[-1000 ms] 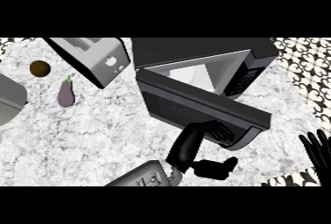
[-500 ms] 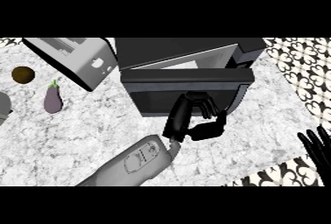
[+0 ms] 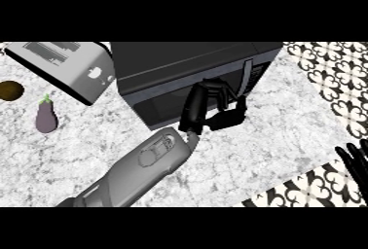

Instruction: Pick up the milk, place it into the microwave and close the microwave

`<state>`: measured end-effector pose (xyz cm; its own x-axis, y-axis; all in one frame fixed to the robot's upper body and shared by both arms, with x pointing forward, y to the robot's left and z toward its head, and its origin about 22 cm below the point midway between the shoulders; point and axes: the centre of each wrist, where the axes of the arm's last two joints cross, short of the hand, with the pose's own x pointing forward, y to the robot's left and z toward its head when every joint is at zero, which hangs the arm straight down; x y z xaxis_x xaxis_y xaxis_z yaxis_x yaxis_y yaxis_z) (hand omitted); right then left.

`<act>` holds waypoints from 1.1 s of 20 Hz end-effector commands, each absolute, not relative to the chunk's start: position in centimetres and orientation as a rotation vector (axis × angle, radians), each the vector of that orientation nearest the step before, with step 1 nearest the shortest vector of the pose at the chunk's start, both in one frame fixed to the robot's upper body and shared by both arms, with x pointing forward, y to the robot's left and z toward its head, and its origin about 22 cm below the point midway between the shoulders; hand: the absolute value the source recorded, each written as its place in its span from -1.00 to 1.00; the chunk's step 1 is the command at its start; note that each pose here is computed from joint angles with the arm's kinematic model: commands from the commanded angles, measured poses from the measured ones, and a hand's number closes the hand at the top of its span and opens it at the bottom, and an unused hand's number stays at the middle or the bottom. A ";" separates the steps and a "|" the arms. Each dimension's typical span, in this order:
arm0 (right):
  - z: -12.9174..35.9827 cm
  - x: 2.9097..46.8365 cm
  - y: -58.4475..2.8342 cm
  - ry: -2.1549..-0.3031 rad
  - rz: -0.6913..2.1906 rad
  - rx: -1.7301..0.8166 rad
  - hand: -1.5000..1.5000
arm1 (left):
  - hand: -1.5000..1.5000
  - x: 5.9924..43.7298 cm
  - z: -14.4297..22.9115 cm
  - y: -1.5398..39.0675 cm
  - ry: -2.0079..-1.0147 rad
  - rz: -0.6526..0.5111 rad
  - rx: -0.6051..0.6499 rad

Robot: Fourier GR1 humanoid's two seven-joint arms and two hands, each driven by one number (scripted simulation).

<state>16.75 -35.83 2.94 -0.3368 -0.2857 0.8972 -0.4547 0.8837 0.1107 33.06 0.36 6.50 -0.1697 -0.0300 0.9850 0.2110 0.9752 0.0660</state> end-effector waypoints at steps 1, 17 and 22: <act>4.0 17.0 -36.1 -1.972 0.217 0.608 -1.00 | 1.00 34.8 7.6 0.5 -1.754 -0.170 -0.130; 6.9 17.1 -36.3 -1.992 0.265 0.682 -1.00 | 1.00 35.2 6.9 0.8 -1.786 -0.106 -0.125; 7.5 16.9 -36.5 -1.985 0.259 0.700 -1.00 | 1.00 35.5 7.2 0.8 -1.794 -0.081 -0.124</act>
<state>17.03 -36.30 7.17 -0.3562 -0.3432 0.8691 -0.5459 0.8313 0.1046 33.48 0.71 5.80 -0.2176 0.0429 0.9751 0.1426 0.9897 -0.0117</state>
